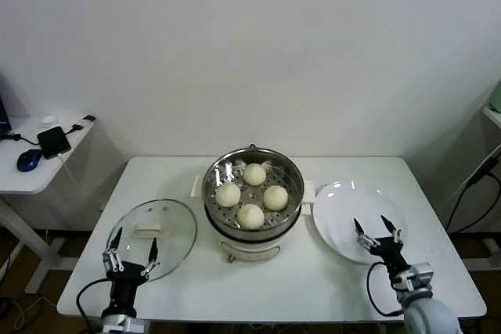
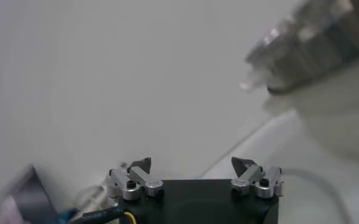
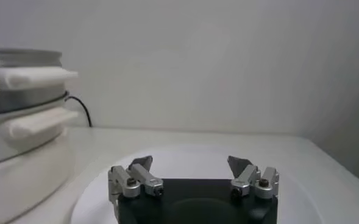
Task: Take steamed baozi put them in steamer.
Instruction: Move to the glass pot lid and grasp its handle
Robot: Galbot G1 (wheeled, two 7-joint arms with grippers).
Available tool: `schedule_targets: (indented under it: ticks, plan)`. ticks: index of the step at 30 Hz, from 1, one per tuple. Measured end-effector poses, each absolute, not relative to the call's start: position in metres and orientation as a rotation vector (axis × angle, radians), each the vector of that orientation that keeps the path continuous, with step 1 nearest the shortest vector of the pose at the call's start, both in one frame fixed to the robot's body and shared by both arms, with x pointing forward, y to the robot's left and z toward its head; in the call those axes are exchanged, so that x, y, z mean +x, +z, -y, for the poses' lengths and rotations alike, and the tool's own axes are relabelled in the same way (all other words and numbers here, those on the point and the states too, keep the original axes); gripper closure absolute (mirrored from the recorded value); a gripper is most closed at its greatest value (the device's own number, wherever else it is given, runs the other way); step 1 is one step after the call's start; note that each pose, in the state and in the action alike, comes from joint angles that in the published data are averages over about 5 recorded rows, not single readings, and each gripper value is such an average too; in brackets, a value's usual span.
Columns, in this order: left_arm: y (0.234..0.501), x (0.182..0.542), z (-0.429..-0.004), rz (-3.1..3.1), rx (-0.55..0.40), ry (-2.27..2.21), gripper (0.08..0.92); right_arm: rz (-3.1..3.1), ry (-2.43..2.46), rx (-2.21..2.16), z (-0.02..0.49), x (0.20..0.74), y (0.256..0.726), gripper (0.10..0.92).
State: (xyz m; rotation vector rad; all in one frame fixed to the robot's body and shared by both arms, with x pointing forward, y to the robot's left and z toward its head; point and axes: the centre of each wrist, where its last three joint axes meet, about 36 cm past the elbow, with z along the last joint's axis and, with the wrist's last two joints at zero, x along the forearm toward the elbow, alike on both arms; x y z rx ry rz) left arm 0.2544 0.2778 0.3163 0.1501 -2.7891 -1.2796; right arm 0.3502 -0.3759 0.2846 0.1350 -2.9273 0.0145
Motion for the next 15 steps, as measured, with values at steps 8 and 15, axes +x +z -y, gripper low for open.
schedule_targets:
  ticks: [8, 15]
  plan:
    - [0.279, 0.26, -0.298, 2.509, 0.154, -1.766, 0.177, 2.919, 0.015, 0.066, 0.376, 0.333, 0.276, 0.2]
    - [0.255, 0.273, -0.305, 2.346, 0.126, -2.003, 0.177, 2.918, 0.009, 0.039, 0.372, 0.328, 0.275, 0.2]
